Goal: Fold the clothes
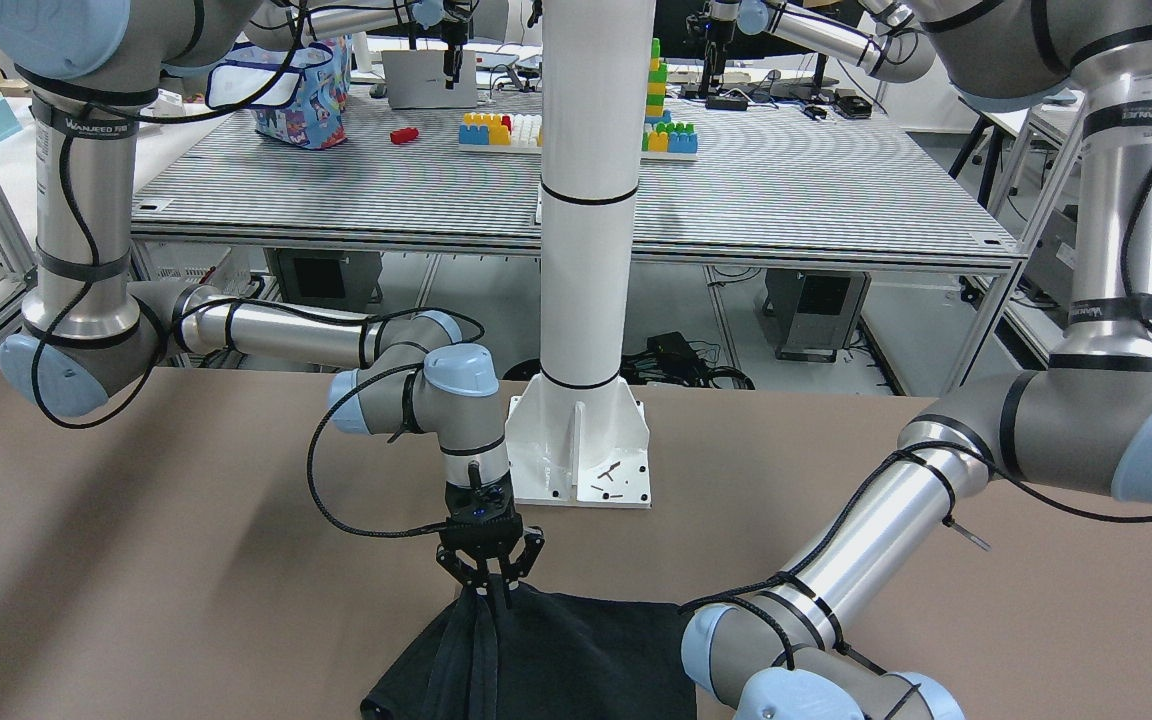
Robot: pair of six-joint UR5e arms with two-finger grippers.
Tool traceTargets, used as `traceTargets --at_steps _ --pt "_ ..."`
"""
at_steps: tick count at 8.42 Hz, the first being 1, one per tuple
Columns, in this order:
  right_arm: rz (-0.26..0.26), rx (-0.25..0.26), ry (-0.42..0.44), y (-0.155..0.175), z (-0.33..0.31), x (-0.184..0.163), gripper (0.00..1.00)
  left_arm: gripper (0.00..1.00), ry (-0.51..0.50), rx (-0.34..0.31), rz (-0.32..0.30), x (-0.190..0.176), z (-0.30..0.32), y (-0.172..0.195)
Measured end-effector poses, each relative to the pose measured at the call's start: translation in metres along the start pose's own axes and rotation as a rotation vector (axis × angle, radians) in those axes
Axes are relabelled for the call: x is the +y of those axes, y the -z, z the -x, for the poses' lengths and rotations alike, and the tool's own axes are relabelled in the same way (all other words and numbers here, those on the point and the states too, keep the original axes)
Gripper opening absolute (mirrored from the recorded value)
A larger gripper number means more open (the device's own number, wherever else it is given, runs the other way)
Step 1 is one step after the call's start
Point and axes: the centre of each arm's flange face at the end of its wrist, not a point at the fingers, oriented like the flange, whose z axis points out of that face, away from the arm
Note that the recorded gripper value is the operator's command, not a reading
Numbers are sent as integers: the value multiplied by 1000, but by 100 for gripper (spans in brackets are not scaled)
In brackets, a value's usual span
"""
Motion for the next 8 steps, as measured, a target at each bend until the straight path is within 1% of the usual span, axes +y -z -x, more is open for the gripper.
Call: traceTargets --at_steps 2,3,4,5,8 --pt "17 25 162 -8 -4 18 22 92 -3 3 -5 0 6 2" --pt "22 33 218 -10 -8 22 28 92 -4 2 -9 0 8 1" --pt "24 36 249 -10 -10 22 35 92 -4 0 -12 1 8 1" --pt "22 34 262 -9 -11 21 37 92 -3 0 -13 2 9 0" --pt "19 39 270 -9 -14 22 36 92 5 -1 -12 4 9 0"
